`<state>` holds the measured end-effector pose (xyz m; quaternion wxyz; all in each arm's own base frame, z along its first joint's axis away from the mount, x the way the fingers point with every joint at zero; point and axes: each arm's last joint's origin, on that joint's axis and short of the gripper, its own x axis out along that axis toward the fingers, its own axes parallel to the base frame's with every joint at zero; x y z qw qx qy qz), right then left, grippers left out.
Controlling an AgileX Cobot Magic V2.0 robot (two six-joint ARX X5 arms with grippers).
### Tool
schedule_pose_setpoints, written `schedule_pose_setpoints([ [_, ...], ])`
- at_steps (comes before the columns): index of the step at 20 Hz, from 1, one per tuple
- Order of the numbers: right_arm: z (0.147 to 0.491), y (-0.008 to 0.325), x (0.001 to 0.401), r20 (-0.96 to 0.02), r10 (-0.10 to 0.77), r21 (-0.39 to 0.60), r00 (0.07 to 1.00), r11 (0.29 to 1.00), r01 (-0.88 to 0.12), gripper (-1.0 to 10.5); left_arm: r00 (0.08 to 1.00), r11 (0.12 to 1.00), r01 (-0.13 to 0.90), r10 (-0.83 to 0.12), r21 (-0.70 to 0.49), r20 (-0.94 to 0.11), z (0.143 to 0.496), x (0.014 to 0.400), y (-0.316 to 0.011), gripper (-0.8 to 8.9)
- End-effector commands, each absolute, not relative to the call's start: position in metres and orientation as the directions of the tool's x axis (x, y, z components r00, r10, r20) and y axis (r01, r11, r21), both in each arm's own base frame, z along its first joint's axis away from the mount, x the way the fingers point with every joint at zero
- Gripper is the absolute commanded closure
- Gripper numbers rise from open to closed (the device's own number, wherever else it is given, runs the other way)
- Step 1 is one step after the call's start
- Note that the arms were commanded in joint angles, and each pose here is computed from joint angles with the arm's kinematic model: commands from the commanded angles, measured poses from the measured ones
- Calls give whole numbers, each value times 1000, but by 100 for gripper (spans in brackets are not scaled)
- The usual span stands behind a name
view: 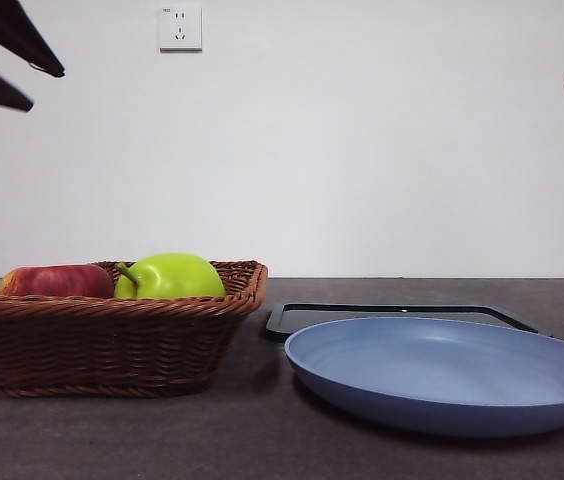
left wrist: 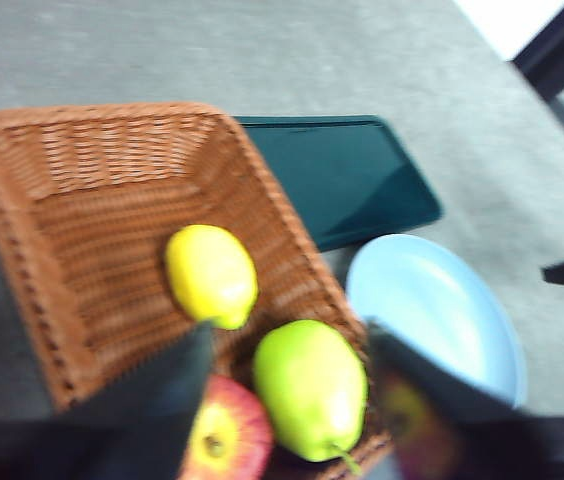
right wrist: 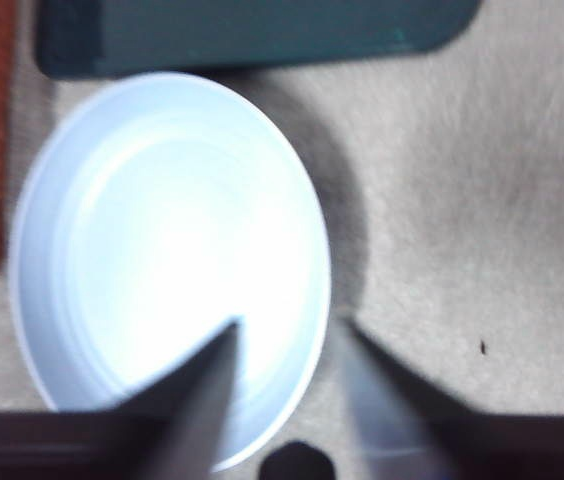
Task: Take the lemon from the basket,put the lemon in the plate,hand out the plate
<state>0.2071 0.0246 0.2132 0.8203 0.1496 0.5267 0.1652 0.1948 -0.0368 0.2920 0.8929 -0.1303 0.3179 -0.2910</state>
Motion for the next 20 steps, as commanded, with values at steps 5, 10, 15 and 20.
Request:
schedule_pose_setpoints([
  [5,192,39,225,-845,439,410,305,899,-157,623,618,787,452,-616,-420,-488,295,196,-45,446],
  [10,165,50,239,-877,418,398,238,908,-130,730,626,797,442,-602,-411,-495,295,196,-45,446],
  [15,155,50,244,-882,415,402,224,910,-102,902,617,798,435,-601,-416,-507,294,195,-45,446],
  [20,158,50,244,-874,424,416,235,905,-89,942,610,794,431,-606,-428,-510,293,194,-45,446],
])
